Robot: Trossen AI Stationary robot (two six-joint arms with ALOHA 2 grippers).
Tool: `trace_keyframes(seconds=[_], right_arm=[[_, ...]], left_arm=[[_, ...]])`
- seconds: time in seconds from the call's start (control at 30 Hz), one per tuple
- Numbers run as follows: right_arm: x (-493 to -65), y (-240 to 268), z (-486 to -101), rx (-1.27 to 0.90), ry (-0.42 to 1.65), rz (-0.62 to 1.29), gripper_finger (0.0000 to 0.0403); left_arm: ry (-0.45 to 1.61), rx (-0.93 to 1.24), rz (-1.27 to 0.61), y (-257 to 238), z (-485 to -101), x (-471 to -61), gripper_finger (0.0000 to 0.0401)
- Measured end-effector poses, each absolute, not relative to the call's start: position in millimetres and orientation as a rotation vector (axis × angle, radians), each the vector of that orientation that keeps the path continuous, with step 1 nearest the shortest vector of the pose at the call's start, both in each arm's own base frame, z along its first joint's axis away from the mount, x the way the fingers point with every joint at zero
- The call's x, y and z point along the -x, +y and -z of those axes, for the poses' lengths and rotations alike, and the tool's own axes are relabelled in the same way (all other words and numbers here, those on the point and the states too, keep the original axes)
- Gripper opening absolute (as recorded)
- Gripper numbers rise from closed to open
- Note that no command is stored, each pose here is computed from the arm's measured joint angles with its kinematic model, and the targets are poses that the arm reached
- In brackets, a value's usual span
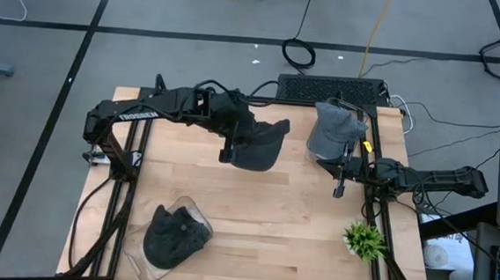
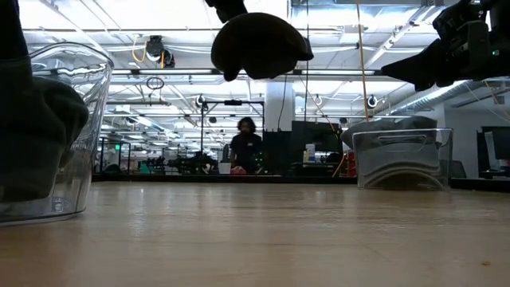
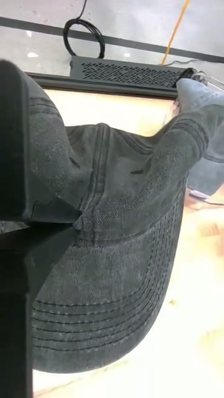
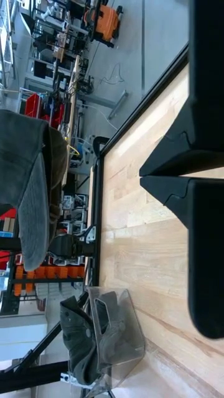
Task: Pick & Place hat
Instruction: Put the black cap into the bottom transparent bin
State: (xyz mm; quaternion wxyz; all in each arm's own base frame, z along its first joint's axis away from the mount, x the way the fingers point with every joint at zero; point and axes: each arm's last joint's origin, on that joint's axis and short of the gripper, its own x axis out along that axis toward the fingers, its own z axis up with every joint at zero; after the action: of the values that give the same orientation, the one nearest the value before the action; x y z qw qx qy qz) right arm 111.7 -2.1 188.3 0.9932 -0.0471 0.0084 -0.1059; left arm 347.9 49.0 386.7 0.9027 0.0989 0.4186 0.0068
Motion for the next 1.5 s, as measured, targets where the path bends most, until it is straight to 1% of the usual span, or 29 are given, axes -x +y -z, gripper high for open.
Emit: trace_keyframes(seconds=[0.87, 1.0, 1.3, 1.5], right_arm=[[-111.7, -2.1, -188.3, 0.094, 0.017, 0.212, 0.0000], [-111.7, -2.1, -188.3, 0.095, 0.017, 0.212, 0.0000], [-111.7, -2.1, -188.3, 0.095, 0.016, 0.212, 0.0000], [-111.7, -2.1, -188.3, 0.095, 0.017, 0.212, 0.0000]], left_arm=[[0.878, -0.276, 0.102, -1.7, -385.0, -349.4, 0.0004], [0.879, -0.273, 0.112, -9.5, -384.8, -349.1, 0.0008], [0.997, -0.279, 0.124, -28.1, -377.9, -338.7, 0.0006], [1.092, -0.403, 0.257, -58.8, -372.5, -324.8, 0.0007]])
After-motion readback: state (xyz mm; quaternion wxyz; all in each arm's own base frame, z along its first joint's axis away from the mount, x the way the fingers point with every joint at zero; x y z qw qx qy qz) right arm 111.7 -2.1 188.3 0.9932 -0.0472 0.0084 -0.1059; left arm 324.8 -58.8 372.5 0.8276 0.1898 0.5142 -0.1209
